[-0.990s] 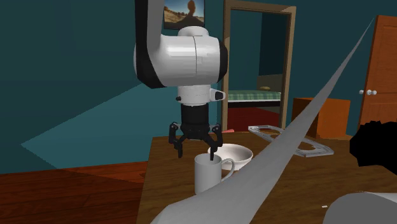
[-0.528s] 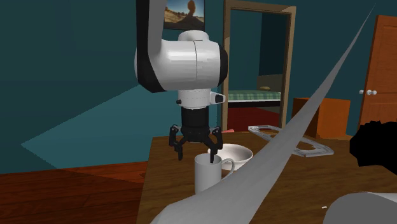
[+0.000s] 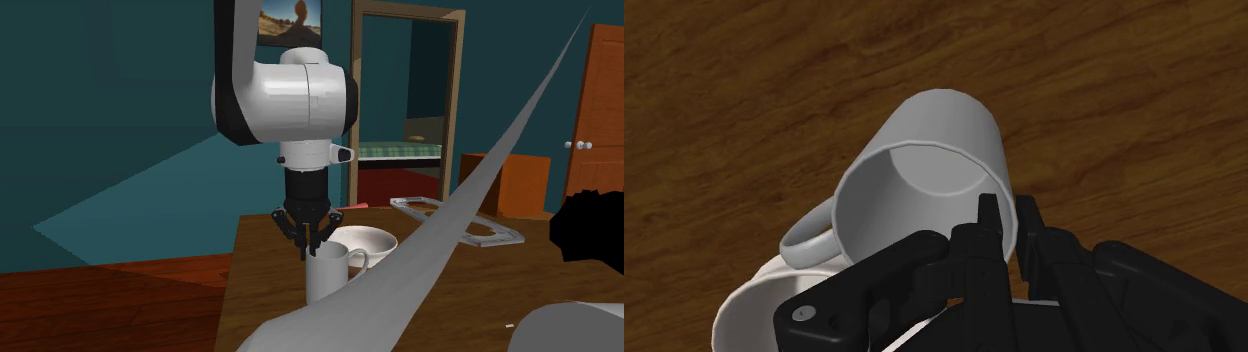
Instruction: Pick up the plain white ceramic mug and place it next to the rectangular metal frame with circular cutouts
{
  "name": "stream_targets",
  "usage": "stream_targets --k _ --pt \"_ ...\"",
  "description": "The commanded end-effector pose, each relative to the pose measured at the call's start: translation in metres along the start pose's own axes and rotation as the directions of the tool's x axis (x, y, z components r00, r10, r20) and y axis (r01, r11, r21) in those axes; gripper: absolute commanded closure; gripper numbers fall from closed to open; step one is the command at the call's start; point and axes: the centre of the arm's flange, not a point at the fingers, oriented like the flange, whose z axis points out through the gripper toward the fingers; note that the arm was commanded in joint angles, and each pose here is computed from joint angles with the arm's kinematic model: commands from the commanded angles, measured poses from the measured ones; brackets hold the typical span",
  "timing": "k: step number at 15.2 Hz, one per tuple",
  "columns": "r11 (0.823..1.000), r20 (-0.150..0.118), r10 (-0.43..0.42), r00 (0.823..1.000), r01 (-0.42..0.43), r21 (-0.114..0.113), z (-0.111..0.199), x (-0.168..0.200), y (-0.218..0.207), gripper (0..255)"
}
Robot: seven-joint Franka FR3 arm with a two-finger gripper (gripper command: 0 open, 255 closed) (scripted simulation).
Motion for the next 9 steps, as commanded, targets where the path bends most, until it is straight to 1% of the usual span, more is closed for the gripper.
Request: stream_targets --k 1,3,9 --pt "1.0 0.0 0.0 1.0 0.0 0.0 0.0 0.0 0.0 255" --pt "1.0 0.0 0.0 1.0 0.0 0.0 0.0 0.0 0.0 255" --pt "1.0 0.0 0.0 1.0 0.0 0.0 -0.031 0.002 0.0 255"
